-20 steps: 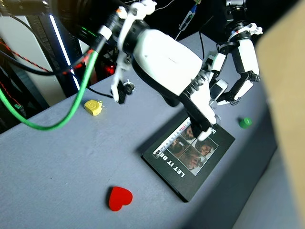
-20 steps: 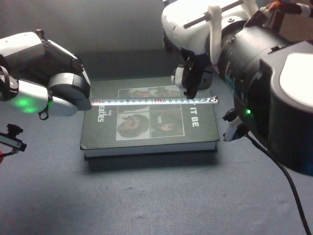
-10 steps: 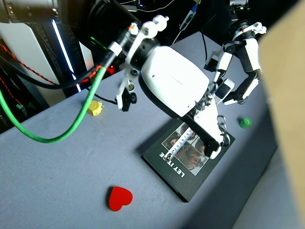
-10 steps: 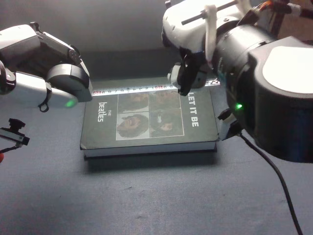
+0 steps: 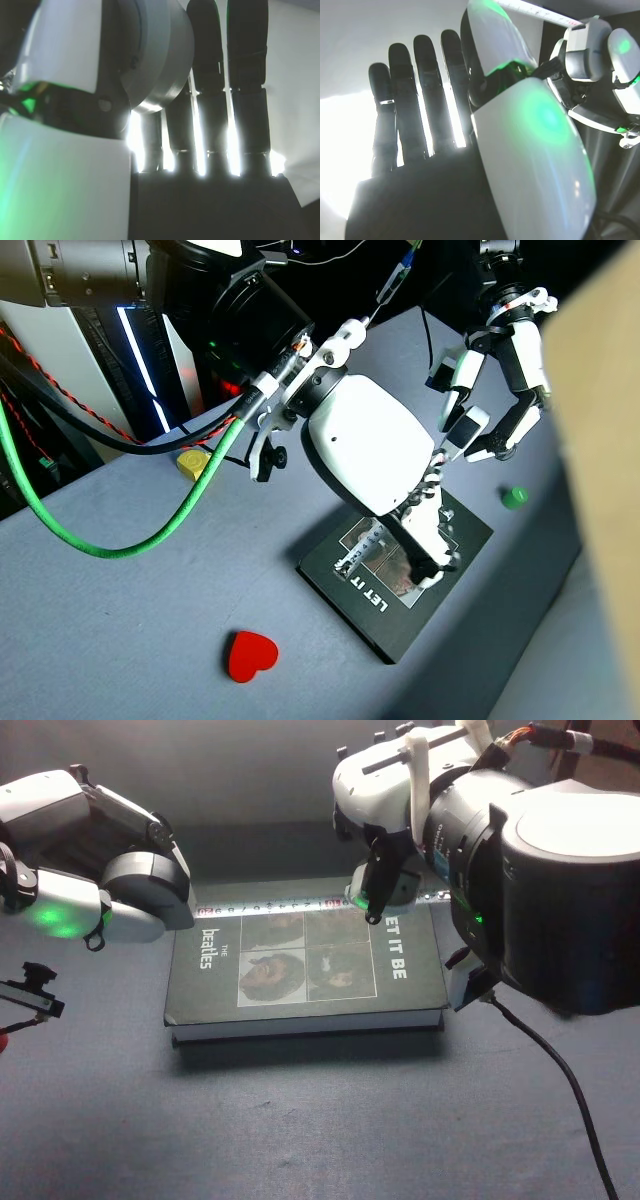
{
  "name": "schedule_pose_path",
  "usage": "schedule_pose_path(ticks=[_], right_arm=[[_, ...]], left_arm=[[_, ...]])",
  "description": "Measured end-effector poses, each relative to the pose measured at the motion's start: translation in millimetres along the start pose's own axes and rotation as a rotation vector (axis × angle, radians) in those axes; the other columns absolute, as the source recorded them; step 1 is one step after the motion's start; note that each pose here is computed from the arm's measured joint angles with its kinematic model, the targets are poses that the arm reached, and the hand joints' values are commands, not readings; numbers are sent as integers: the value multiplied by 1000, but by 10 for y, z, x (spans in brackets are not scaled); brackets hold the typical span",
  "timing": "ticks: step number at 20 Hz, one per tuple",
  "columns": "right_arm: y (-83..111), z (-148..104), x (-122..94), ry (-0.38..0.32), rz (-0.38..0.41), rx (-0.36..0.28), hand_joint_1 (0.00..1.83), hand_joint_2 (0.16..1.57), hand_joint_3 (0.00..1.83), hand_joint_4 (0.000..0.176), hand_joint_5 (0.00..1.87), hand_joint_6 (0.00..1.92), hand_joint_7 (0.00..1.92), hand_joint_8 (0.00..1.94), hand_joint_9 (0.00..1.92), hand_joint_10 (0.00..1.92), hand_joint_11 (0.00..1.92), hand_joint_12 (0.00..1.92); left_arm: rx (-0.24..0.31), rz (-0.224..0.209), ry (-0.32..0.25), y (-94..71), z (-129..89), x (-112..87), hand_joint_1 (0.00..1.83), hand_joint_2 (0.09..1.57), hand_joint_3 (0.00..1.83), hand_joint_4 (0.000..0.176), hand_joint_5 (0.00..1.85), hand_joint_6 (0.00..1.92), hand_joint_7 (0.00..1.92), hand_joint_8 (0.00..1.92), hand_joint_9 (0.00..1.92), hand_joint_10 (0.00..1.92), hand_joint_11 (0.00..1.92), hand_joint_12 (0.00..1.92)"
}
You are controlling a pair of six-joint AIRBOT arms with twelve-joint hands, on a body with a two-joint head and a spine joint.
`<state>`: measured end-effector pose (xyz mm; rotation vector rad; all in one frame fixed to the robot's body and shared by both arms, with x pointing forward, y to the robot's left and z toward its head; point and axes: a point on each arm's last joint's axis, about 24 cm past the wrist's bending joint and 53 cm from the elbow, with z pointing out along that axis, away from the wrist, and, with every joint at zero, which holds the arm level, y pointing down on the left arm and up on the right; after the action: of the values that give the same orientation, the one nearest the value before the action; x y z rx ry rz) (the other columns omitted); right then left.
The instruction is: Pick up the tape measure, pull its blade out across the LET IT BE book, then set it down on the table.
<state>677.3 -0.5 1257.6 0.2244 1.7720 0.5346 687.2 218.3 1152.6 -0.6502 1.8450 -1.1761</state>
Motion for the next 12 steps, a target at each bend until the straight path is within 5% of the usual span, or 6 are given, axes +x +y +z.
schedule_pose_path(ticks=[12], right_arm=[[-24,52,91,33,-20,10,984,1185,0,0,652,12,609,13,564,26,135,1007]], left_arm=[[7,8,0,-8,2,-24,1397,1037,0,0,989,846,1284,418,1112,884,1084,743]])
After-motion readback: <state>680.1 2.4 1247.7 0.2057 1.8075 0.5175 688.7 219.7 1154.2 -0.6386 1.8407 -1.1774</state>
